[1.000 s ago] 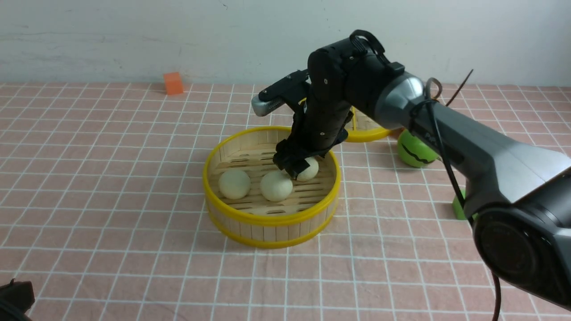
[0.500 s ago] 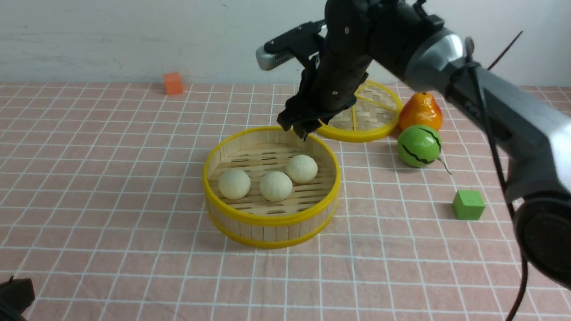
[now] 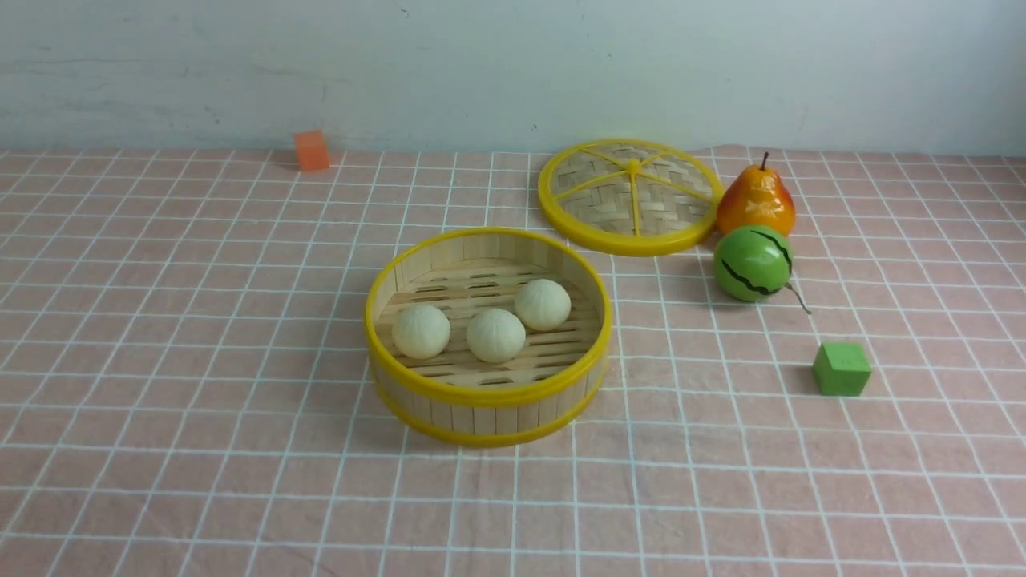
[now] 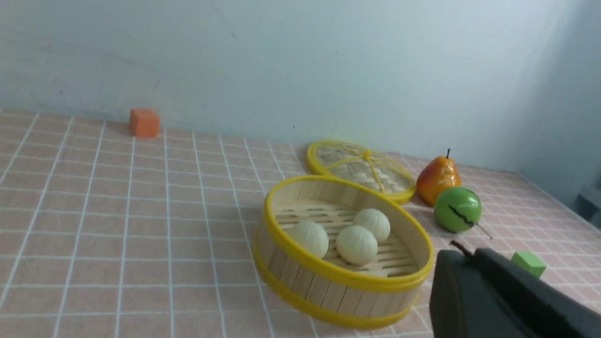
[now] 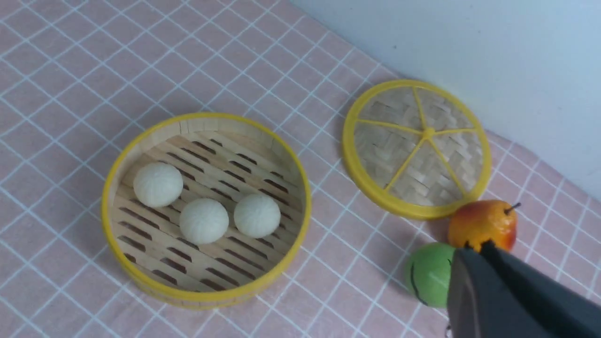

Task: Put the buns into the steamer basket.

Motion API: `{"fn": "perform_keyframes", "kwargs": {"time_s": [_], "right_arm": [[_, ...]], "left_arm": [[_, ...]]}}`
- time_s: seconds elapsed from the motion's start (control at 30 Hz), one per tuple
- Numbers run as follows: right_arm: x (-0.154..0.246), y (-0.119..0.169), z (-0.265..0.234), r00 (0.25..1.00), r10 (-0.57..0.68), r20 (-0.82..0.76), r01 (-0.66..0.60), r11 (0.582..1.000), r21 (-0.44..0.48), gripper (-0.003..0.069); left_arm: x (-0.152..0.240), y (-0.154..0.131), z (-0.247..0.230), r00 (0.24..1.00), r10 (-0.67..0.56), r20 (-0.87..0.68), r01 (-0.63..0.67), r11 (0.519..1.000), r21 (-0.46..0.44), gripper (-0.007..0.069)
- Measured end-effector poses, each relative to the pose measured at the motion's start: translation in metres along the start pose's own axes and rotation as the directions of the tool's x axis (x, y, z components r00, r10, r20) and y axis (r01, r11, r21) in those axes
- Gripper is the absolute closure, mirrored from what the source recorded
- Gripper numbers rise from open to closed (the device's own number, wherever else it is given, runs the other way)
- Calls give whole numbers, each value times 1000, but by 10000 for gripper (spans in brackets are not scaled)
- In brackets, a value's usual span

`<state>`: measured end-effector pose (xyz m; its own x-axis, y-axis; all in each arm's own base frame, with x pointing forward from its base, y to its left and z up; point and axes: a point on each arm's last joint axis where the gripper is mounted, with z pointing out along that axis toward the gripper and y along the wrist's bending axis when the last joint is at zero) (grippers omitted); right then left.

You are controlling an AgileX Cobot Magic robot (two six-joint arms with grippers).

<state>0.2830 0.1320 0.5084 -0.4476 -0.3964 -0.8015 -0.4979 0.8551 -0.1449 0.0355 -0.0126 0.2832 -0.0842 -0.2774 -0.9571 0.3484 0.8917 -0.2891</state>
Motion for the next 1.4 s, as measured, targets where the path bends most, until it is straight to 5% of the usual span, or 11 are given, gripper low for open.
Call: {"fn": "perform_keyframes", "kwargs": {"time_s": [0.17, 0.4, 0.8, 1.1, 1.4], "right_arm": [[42, 5, -35, 1000, 13, -5, -12, 1000, 15, 664], [148, 25, -75, 976, 45, 212, -49, 999, 16, 663], [354, 60, -26, 784, 303, 541, -300, 949, -96, 662], [359, 57, -40, 510, 276, 815, -307, 943, -127, 656], [357, 56, -44, 473, 267, 839, -304, 944, -129, 646]], "left_arm": [[0, 0, 0, 1000, 2, 0, -2, 1000, 0, 604], [0, 1, 0, 1000, 20, 3, -20, 1000, -6, 604], [0, 1, 0, 1000, 21, 3, -21, 1000, -6, 589], [0, 1, 0, 1000, 21, 0, -21, 1000, -7, 587], [1, 1, 0, 1000, 21, -8, -21, 1000, -10, 574]]}}
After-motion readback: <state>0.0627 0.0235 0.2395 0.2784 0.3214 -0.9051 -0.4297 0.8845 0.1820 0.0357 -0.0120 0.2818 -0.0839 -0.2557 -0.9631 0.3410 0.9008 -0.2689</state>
